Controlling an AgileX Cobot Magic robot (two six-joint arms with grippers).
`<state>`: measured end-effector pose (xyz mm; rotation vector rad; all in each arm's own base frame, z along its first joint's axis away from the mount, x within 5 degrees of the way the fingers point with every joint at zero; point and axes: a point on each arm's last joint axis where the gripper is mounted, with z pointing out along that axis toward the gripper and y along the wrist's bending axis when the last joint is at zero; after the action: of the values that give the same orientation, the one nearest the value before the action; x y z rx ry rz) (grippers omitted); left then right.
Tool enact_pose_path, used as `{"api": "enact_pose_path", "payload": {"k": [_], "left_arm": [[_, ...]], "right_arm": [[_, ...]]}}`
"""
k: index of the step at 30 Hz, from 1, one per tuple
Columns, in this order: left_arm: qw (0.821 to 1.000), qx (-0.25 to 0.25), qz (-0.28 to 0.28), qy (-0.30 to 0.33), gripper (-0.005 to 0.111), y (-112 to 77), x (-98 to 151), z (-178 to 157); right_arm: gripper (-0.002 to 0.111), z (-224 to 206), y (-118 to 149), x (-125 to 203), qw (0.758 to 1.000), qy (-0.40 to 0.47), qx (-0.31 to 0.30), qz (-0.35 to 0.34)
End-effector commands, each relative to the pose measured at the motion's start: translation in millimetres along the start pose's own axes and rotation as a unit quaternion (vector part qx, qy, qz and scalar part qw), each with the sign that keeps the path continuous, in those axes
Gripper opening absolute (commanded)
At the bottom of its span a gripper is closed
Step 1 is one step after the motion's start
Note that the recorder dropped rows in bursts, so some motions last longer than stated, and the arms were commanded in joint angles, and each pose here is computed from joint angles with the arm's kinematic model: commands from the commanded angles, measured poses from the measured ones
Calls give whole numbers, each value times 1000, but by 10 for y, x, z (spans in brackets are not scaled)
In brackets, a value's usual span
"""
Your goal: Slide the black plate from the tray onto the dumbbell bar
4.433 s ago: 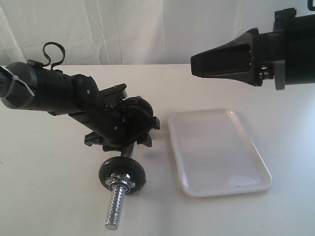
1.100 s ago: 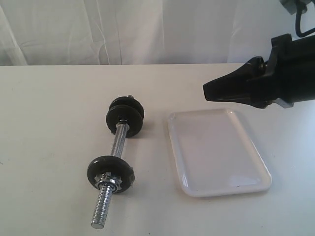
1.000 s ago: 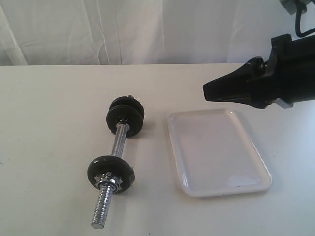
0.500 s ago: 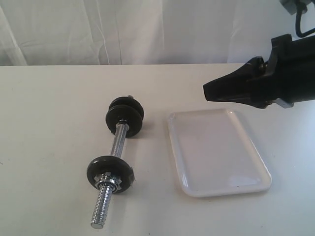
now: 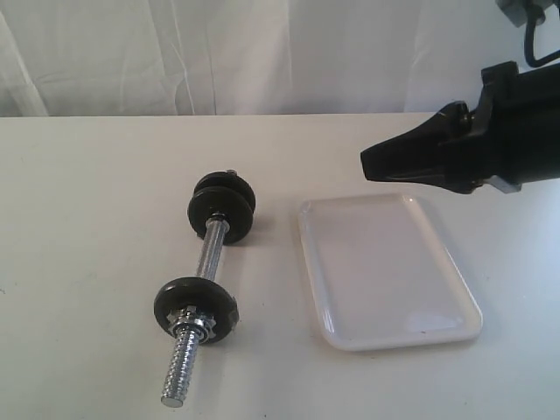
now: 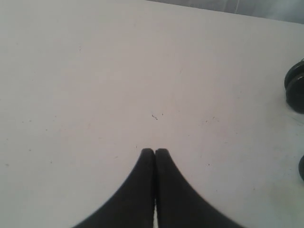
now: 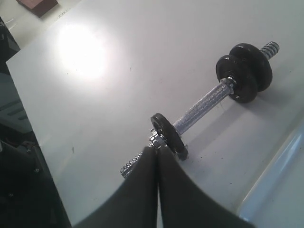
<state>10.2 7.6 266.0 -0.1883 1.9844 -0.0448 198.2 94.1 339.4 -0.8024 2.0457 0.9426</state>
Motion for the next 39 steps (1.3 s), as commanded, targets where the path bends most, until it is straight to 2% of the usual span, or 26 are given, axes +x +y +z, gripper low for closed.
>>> {"api": "enact_pose_path", "payload": {"k": [1,6,10,20,25,39], "left_arm": [[1000,5,-2,-19,0,-8,22,59],[997,56,-45,-12,0,-98,56,92],[996,63,-52,-27,0,-103,159,263],[993,36,-48,97,0,-13,932,743],[994,66,-69,-44,0,-54,706,774],[995,57,-79,-30,0,-46,733,777]], "right_arm": [[0,-13,25,1,1000,-3,-3,-5],[0,-13,26,2,1000,-2,-4,-14],[0,-13,26,2,1000,-2,-4,-14],[0,-13,26,2,1000,-2,-4,-14],[0,-9,19,2,1000,-2,-2,-13],[0,-9,19,2,1000,-2,-2,-13]]}}
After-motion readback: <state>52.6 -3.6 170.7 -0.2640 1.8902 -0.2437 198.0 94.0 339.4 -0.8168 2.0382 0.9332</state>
